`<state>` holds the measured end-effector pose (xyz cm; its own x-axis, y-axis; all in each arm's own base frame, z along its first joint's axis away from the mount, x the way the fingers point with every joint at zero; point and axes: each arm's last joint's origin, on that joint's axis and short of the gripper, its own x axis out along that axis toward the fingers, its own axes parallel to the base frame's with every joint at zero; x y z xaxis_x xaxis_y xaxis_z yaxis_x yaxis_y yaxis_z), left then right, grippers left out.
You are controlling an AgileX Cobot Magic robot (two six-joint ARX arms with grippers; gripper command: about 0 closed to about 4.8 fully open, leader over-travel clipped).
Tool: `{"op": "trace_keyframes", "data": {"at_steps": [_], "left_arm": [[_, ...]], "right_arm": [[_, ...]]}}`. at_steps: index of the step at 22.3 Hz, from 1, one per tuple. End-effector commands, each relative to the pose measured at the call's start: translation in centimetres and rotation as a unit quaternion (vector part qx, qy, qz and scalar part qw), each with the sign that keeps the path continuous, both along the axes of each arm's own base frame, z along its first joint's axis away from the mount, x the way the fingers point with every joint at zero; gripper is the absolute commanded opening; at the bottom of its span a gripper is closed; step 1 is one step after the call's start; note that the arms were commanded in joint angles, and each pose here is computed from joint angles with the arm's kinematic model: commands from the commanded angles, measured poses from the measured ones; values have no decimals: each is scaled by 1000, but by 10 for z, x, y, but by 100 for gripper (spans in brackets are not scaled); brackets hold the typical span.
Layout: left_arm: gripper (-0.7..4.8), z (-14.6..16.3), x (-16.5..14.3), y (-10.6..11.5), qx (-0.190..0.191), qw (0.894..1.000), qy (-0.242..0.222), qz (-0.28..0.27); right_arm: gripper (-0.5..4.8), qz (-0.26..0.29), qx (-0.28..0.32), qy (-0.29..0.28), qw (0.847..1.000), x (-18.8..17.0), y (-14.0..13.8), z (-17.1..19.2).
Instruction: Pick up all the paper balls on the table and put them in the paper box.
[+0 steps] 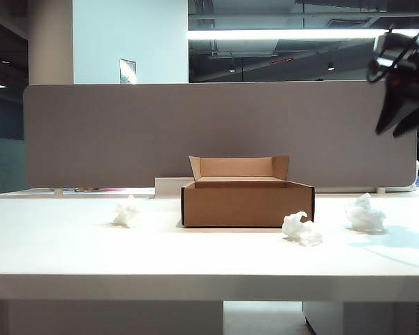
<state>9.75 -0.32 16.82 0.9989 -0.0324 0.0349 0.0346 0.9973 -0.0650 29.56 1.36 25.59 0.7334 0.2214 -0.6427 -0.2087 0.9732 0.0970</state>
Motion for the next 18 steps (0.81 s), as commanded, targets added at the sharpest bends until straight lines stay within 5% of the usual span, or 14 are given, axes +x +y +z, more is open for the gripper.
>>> {"op": "trace_keyframes", "data": {"at_steps": [1, 5, 18], "left_arm": [[-6, 3, 0, 0, -1, 1000, -6, -2], [-6, 3, 0, 0, -1, 1000, -5, 0], [-6, 3, -1, 0, -4, 1000, 9, -3]], "right_arm": [[249, 26, -25, 37, 999, 21, 4, -3], [375, 28, -40, 83, 995, 44, 13, -17], [331, 15, -93, 137, 986, 64, 28, -62]]}}
